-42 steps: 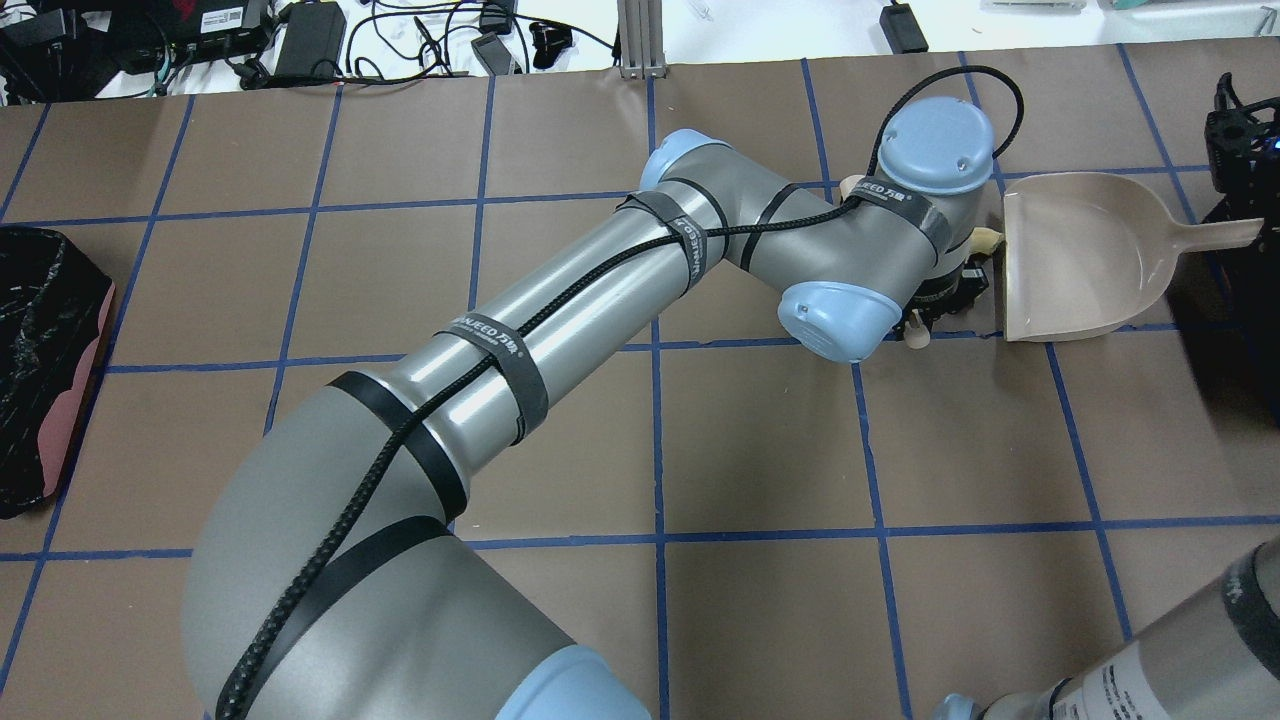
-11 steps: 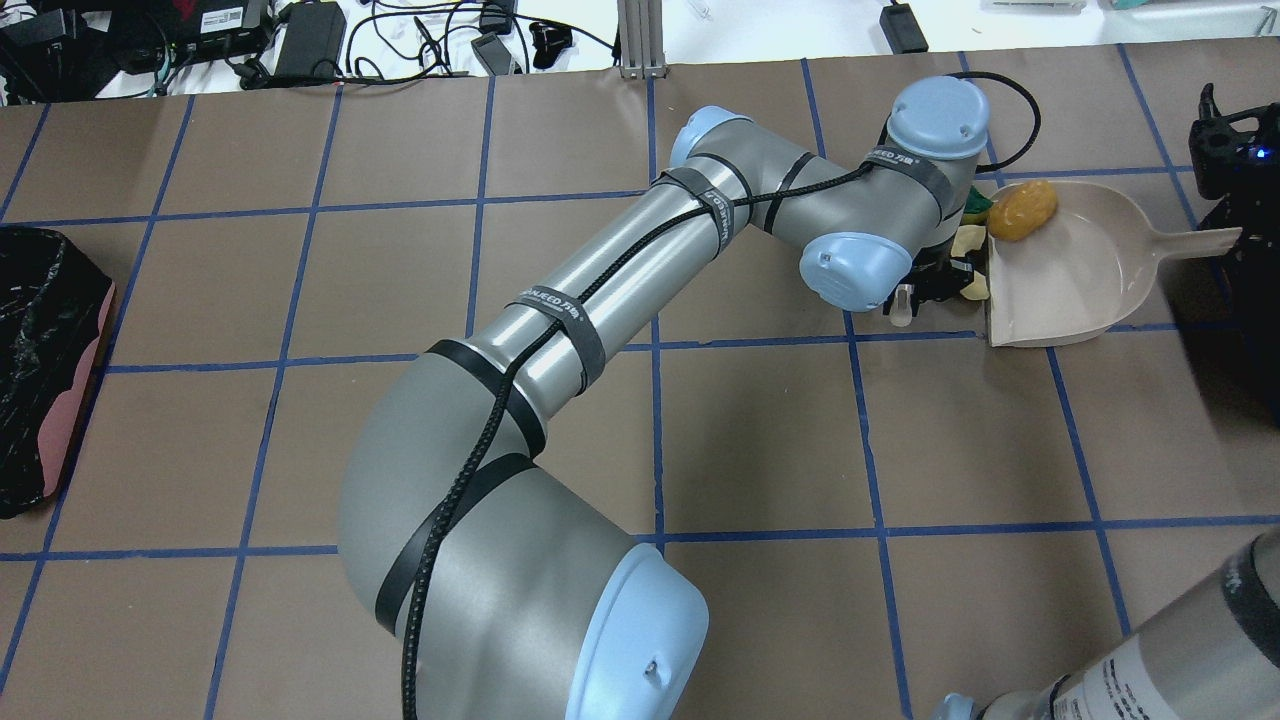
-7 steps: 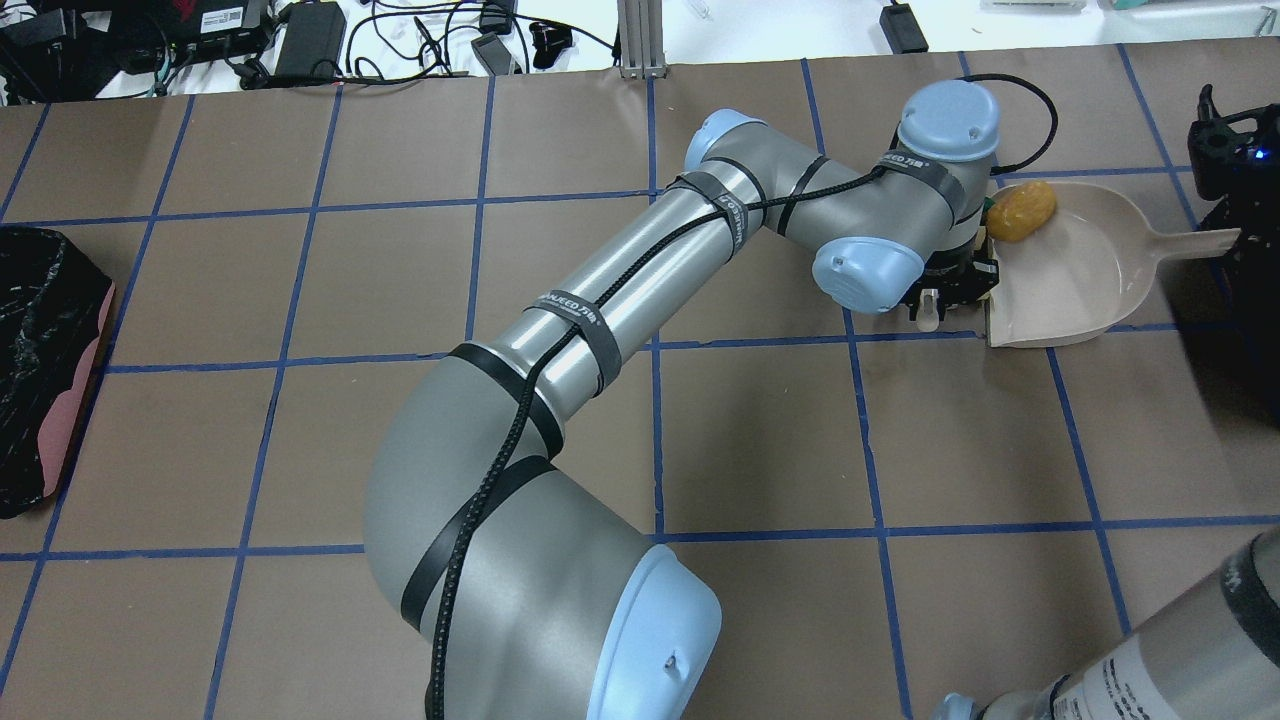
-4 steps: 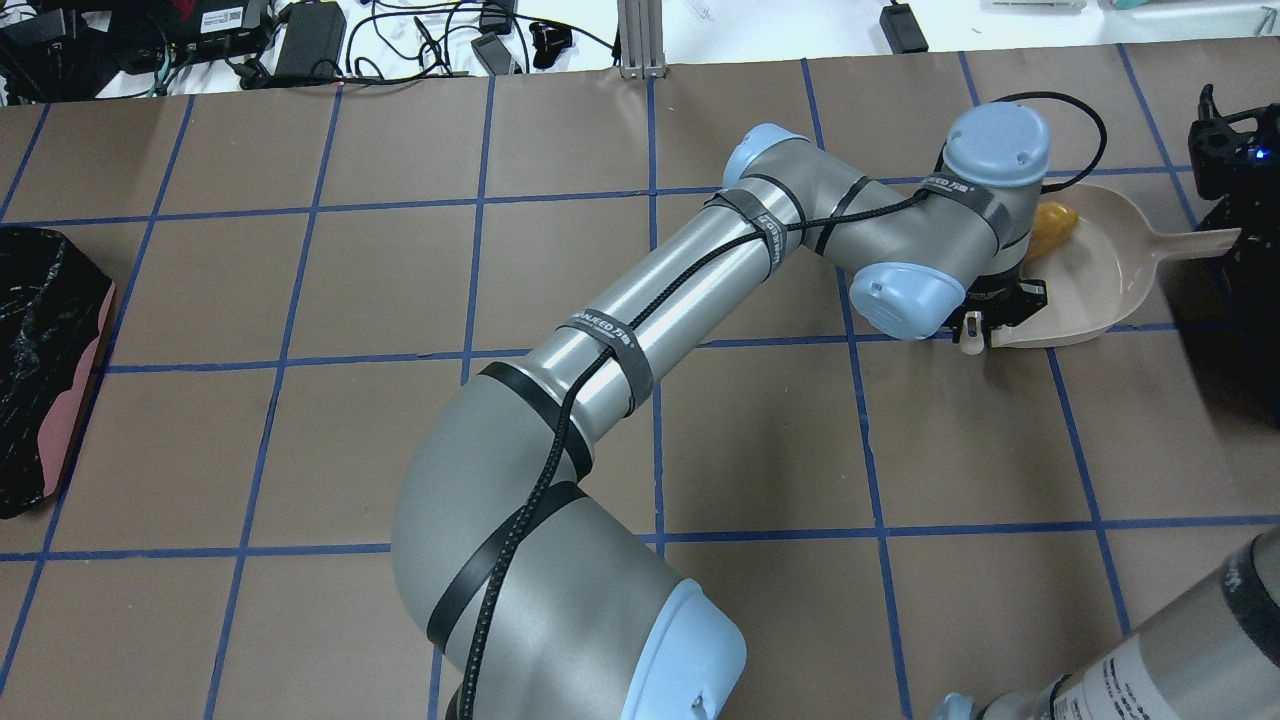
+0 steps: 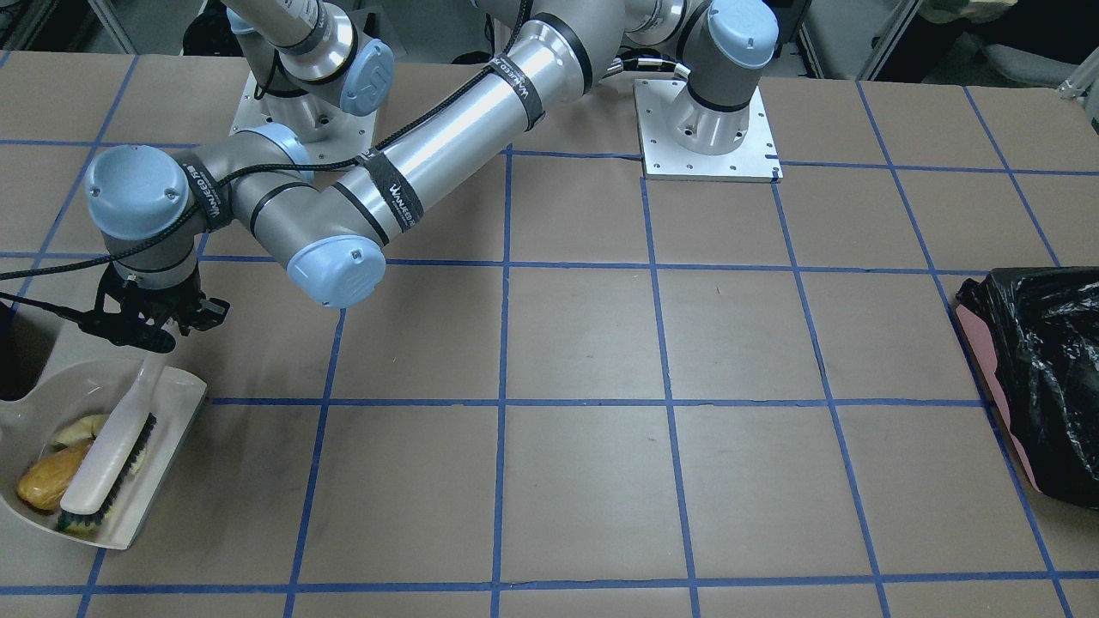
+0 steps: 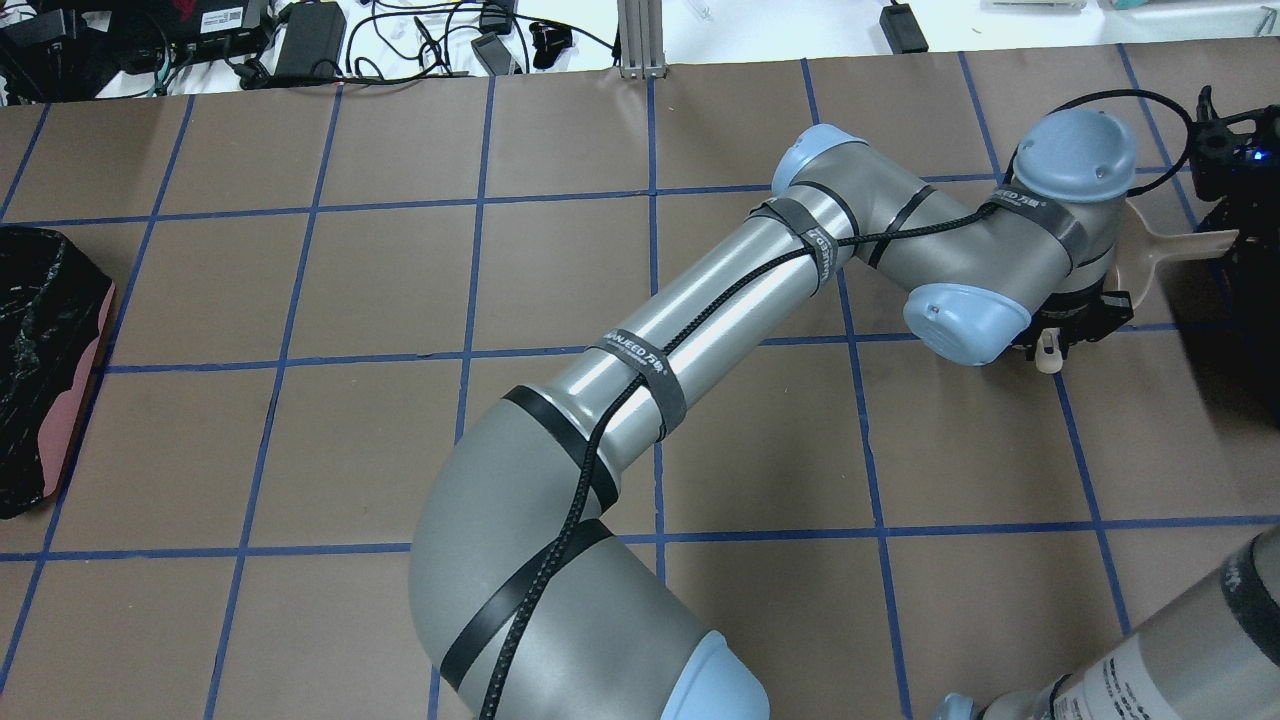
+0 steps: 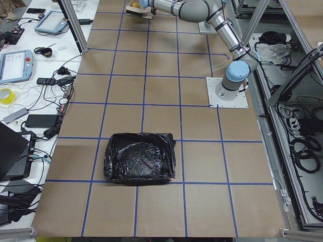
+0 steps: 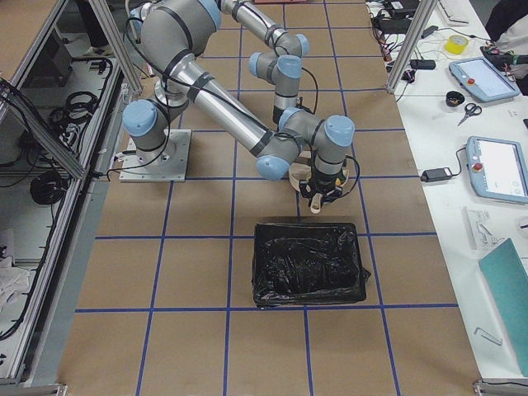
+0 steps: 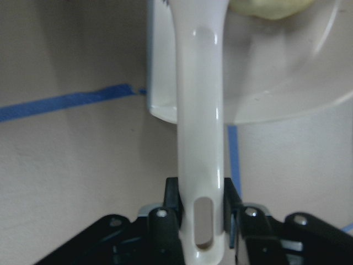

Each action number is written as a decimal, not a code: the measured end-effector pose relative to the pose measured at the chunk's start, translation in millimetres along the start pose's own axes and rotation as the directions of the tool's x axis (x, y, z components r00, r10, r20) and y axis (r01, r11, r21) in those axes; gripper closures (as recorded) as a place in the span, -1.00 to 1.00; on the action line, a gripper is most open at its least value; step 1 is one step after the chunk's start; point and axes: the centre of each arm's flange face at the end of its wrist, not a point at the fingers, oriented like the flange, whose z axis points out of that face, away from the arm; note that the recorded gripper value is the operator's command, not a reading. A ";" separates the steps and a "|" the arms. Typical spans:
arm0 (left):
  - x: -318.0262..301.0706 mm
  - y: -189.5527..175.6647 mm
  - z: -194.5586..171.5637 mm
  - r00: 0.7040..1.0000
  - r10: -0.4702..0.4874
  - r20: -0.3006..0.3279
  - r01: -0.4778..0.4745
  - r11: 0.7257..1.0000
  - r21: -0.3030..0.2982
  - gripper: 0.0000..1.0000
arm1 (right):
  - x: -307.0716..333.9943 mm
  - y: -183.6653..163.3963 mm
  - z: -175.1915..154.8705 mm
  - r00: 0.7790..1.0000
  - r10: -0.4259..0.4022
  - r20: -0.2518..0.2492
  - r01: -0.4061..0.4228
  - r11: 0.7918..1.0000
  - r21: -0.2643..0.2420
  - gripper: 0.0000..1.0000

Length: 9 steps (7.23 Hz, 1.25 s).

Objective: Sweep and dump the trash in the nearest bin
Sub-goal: 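Sweep the remaining peel piece into the dustpan with the left-held brush, then lift the loaded dustpan with the right gripper while the left lowers the brush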

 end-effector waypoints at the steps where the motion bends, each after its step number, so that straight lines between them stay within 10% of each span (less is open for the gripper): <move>1: -0.8 3.4 -5.5 1.000 0.010 0.002 -0.010 1.000 -0.003 1.00 | 0.2 0.1 -0.5 1.000 -0.001 -0.001 0.001 1.000 0.000 1.00; 4: -31.1 6.3 -20.7 0.999 -0.009 0.047 0.011 0.999 -0.044 1.00 | 0.3 -0.9 -1.7 1.000 -0.010 0.003 0.010 1.000 0.016 1.00; 9: -195.0 -53.9 -178.3 0.979 -0.093 0.180 0.107 0.992 -0.070 1.00 | -0.1 -3.2 -21.6 0.999 0.030 -0.045 -0.022 0.982 0.187 1.00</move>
